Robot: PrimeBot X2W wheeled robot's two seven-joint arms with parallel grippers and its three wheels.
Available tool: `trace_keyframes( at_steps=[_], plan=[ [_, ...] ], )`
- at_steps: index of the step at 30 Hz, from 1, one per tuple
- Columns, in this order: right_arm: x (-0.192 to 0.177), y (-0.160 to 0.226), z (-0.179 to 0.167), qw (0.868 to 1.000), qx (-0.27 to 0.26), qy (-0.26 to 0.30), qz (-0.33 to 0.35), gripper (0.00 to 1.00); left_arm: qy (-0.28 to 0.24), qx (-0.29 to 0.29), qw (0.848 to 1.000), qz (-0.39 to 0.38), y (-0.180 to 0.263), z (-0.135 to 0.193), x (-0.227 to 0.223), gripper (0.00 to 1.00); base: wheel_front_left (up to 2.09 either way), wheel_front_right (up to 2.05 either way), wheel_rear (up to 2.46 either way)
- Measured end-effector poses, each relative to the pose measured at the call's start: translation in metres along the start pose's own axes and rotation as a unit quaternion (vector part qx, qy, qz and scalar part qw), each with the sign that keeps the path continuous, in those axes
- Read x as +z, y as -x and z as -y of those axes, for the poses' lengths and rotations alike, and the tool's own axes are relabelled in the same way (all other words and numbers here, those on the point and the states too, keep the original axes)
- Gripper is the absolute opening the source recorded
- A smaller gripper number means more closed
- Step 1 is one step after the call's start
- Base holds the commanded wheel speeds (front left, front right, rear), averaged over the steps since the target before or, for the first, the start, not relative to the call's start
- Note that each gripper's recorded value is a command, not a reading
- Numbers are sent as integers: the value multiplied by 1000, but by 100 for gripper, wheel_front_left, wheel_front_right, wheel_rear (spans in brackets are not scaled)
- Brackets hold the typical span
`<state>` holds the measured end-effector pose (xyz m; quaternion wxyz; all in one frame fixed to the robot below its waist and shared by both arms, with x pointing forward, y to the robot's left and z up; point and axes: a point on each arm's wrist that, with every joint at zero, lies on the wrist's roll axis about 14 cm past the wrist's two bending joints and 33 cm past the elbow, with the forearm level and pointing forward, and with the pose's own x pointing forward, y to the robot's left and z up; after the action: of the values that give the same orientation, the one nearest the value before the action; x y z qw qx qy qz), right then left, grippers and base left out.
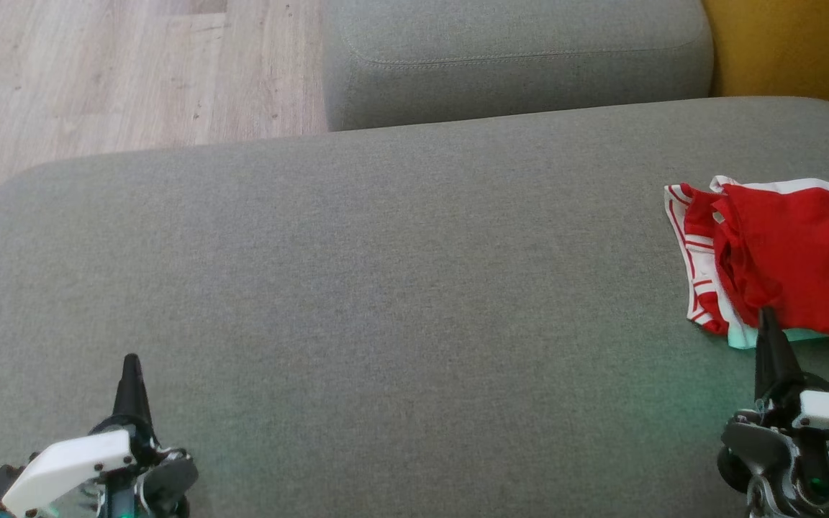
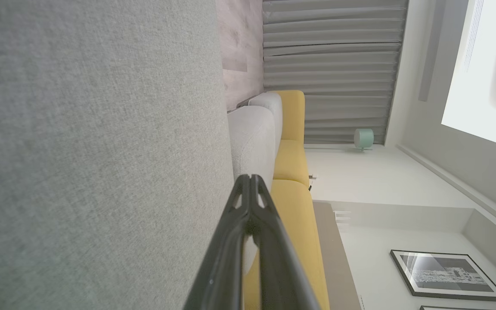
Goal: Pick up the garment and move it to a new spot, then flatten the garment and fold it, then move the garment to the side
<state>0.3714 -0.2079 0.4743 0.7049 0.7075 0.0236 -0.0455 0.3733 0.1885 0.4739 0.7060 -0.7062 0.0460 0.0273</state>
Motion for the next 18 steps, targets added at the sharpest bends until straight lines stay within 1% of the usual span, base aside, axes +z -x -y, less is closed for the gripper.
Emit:
trace_keyframes(
  at_steps=[18],
  plan=[
    [0,0,0,1000,0,0,0,0,0,0,1000,1,0,0,0,0,0,0,0]
  ],
)
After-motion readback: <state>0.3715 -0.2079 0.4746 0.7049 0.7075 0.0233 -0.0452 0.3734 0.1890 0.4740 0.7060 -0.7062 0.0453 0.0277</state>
